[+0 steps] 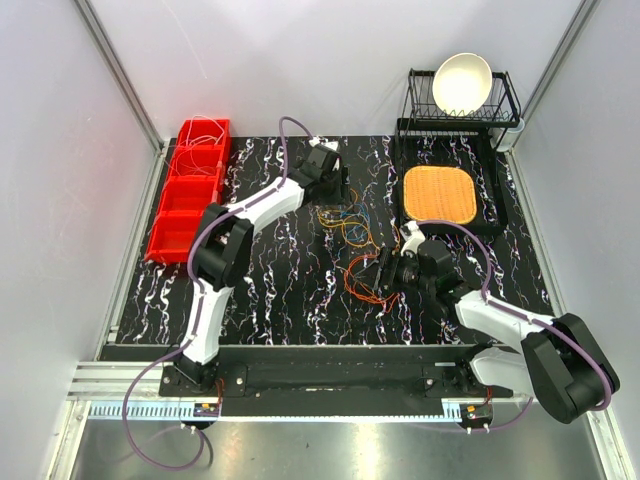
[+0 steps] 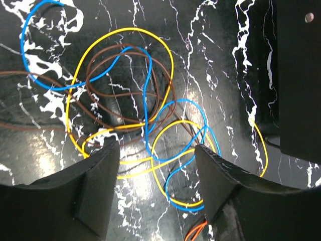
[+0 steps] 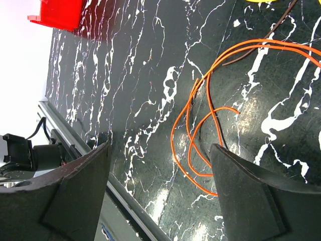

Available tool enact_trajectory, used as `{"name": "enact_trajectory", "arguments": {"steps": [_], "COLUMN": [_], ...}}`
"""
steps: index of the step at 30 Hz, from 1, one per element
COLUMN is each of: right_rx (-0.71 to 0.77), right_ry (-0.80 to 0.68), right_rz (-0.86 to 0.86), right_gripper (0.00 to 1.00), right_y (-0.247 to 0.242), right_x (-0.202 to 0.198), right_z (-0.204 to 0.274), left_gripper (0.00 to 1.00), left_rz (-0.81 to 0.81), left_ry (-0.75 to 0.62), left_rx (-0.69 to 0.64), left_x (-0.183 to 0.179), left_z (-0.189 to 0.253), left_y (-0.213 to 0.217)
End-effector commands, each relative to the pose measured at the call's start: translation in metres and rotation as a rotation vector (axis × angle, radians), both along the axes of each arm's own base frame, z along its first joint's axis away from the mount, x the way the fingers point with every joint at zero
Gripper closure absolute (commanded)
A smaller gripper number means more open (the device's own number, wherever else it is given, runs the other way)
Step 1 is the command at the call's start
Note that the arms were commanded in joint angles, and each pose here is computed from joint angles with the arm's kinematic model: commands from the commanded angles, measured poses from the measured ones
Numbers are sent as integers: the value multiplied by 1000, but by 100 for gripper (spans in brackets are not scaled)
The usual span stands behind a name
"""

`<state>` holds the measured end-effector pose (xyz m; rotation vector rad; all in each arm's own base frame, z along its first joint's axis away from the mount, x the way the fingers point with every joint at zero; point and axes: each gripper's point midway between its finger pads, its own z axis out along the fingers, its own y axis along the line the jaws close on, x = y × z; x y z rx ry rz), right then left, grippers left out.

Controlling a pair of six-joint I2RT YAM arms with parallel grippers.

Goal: Untangle the cables

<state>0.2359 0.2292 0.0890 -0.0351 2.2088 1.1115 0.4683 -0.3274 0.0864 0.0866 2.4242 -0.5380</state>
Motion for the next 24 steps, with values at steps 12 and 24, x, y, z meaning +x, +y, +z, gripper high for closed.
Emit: {"name": "enact_trajectory", "arguments": {"steps": [12,24], "right_rx": [9,11], "right_ry": [-46,-53], "right_rz": [-23,-26], "right_gripper": [15,15], "right_y": [2,1], "right_x": [11,11], "right_z": [12,14], "left_gripper": [83,100], "left_rz": [15,58], "left_ry": [62,-346], "left_rx": [-67,-151], "left_x": [10,2], "left_z": [-8,246], "left_y": [-18,18]}}
